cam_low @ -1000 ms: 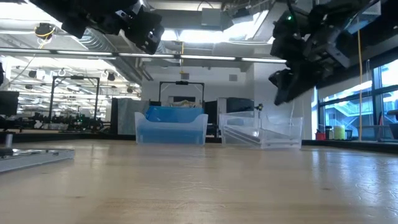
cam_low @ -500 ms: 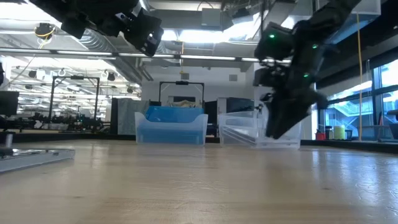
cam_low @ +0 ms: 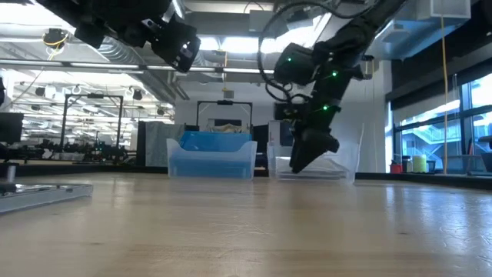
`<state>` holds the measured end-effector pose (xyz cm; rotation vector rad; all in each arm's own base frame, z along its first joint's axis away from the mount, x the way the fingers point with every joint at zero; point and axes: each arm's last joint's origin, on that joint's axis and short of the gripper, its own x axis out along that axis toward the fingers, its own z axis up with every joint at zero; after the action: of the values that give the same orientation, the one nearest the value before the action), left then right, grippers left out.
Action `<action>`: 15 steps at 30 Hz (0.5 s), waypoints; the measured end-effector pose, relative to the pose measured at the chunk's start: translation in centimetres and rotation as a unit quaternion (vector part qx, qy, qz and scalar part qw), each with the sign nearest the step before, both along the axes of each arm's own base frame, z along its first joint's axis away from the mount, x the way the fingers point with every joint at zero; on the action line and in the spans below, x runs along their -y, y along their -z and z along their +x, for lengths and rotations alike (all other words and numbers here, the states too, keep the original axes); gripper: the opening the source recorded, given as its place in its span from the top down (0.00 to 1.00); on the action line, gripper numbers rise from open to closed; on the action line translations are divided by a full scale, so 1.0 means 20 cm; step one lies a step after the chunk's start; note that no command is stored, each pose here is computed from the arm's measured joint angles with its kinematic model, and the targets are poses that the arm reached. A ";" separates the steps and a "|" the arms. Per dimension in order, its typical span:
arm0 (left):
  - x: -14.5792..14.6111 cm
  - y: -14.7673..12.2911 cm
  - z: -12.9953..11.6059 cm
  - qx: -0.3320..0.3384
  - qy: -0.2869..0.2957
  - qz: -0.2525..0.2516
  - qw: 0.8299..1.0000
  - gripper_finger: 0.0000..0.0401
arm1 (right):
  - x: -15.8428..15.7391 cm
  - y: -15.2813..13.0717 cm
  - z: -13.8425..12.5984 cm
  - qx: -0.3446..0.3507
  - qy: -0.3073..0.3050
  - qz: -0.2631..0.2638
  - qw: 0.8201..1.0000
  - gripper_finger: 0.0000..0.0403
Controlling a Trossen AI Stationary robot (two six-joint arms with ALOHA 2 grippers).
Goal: Pick & place jewel cases by type
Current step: Adjust the right transparent bin on the shelf, then put the black CD case into the transparent bin
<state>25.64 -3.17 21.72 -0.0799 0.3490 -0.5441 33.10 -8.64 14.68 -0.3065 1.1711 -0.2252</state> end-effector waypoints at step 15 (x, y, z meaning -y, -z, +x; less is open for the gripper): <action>0.10 0.09 -0.05 -0.141 -0.134 -0.011 0.981 0.53 | -0.39 -0.21 0.11 0.174 -0.089 0.134 0.971 0.60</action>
<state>24.66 -5.17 19.82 -0.2239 0.5993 -0.2686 35.34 -0.83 18.95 -0.1248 0.8085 0.0396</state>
